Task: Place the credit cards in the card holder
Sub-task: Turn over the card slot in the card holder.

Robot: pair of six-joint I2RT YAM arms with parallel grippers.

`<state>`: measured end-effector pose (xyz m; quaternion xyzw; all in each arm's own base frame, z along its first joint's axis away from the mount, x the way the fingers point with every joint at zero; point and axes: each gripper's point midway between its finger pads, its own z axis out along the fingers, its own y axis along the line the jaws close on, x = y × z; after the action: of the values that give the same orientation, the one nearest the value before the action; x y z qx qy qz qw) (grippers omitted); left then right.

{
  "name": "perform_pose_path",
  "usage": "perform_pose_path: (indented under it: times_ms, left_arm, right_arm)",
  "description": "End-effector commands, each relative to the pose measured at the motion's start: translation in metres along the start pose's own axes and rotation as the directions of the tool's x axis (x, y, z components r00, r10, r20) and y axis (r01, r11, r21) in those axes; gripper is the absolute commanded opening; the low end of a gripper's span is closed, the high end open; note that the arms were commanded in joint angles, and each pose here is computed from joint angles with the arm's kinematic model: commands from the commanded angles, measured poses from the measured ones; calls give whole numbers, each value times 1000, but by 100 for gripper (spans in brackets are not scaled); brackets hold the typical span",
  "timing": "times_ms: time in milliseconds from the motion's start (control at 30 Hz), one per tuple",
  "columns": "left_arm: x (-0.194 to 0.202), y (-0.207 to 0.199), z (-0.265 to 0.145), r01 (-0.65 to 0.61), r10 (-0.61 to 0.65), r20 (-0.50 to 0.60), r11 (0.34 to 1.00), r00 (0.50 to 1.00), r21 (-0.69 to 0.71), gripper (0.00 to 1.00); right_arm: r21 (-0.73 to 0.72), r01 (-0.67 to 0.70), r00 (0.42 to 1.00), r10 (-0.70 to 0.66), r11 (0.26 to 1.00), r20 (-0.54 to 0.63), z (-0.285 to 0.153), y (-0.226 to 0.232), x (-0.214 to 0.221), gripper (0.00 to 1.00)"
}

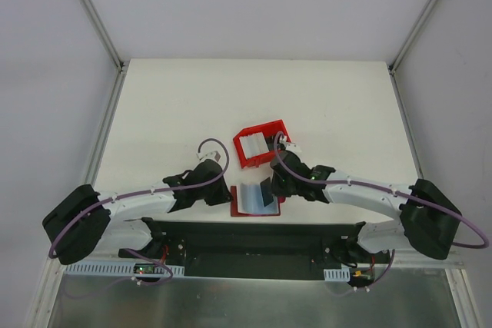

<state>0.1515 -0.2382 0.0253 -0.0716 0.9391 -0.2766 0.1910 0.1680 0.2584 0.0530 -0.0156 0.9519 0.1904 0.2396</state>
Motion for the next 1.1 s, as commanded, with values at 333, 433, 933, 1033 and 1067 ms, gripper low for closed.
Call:
perform_pose_path:
  times_ms: [333, 433, 933, 1033, 1067]
  left_arm:
    - [17, 37, 21, 44, -50, -44, 991, 998, -127, 0]
    - [16, 40, 25, 71, -77, -40, 988, 996, -134, 0]
    - [19, 41, 30, 81, -90, -64, 988, 994, -128, 0]
    - [17, 39, 31, 69, -77, -64, 990, 995, -121, 0]
    - [18, 38, 30, 65, -73, -65, 991, 995, -120, 0]
  right_arm:
    - [-183, -26, 998, 17, 983, -53, 20, 42, 3, 1]
    - [-303, -5, 1000, -1, 953, -20, 8, 70, -11, 0]
    - [-175, 32, 985, -2, 984, 171, -42, 20, -45, 1]
    - [-161, -4, 991, 26, 987, 131, -34, 9, -36, 1]
    - [-153, -15, 992, 34, 988, 121, -31, 5, -33, 0]
